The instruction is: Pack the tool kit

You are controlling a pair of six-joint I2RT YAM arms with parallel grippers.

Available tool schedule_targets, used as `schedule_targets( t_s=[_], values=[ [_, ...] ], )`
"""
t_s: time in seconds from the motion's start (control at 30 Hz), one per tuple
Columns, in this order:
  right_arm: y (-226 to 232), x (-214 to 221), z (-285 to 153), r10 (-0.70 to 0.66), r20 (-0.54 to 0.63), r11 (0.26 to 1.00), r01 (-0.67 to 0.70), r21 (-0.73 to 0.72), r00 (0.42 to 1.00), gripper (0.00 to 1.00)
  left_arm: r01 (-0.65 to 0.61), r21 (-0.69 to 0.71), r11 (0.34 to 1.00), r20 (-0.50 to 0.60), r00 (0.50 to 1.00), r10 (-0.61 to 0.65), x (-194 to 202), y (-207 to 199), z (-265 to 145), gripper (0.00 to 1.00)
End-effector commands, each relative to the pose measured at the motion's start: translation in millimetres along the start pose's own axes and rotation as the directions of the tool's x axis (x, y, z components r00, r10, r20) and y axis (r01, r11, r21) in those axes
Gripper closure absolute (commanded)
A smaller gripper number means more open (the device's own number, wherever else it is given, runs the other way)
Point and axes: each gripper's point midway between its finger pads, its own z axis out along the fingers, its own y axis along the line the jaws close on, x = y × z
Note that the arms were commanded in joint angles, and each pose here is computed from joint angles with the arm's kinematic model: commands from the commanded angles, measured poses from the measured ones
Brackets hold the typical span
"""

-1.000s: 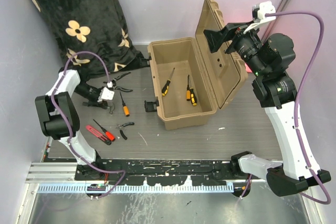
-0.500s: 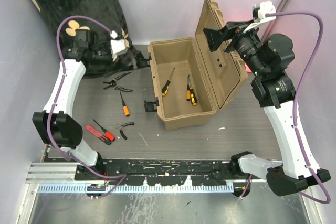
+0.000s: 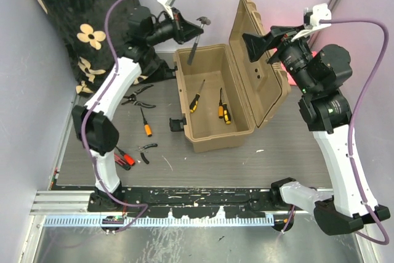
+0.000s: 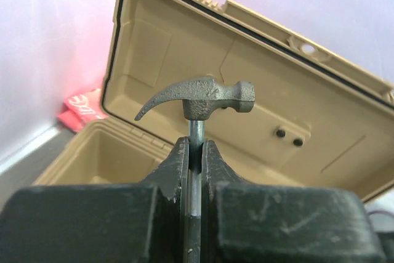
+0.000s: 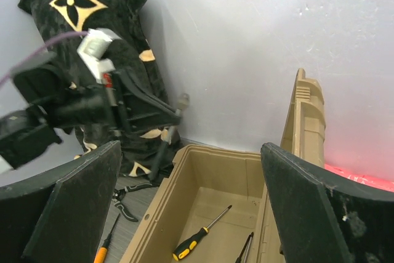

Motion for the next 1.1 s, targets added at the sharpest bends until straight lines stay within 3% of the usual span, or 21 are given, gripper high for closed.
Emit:
schedule_targets(
  t_s=[0.0,0.1,0.3,0.57,0.8,0.9,1.0,1.07],
  values=[
    [2.4,-31.9,-20.7,-0.015,0.087,1.000,0.013,0.023,0.996,0.00,0.158,0.069,0.985,0.130,0.977,-0.166,-24.3,-36.8,41.5,1.00],
    [2.4,-35.5,-26.3,-0.019,0.087,0.999,0.017,0.032,0.996,0.00,0.216,0.034,0.976,0.094,0.971,-0.219,11.1,-42.6,68.7,1.00],
    [0.3,-41.6,-38.4,-0.034,0.082,0.998,0.029,0.060,0.996,0.00,0.325,-0.179,0.928,0.034,0.945,-0.325,91.1,-14.3,96.5,1.00],
    [-2.0,-44.1,-48.8,-0.057,0.072,0.995,0.051,0.083,0.996,0.00,0.390,-0.514,0.764,-0.045,0.877,-0.478,190.7,25.3,90.5,1.00],
    [-3.7,-39.0,-46.6,-0.069,0.052,0.994,0.065,0.084,0.996,0.00,0.311,-0.678,0.666,-0.051,0.884,-0.465,225.0,39.1,73.3,1.00],
    [-3.7,-37.9,-44.1,-0.073,0.047,0.994,0.069,0.081,0.996,0.00,0.215,-0.791,0.573,-0.089,0.886,-0.455,243.9,47.5,62.9,1.00],
    [-3.1,-39.6,-42.4,-0.074,0.049,0.994,0.070,0.078,0.996,0.00,0.089,-0.877,0.471,-0.183,0.847,-0.499,280.4,49.9,46.4,1.00],
    [-2.5,-40.6,-41.9,-0.075,0.050,0.995,0.071,0.075,0.996,0.00,0.061,-0.901,0.430,-0.187,0.839,-0.511,287.2,51.5,42.6,1.00]
  ],
)
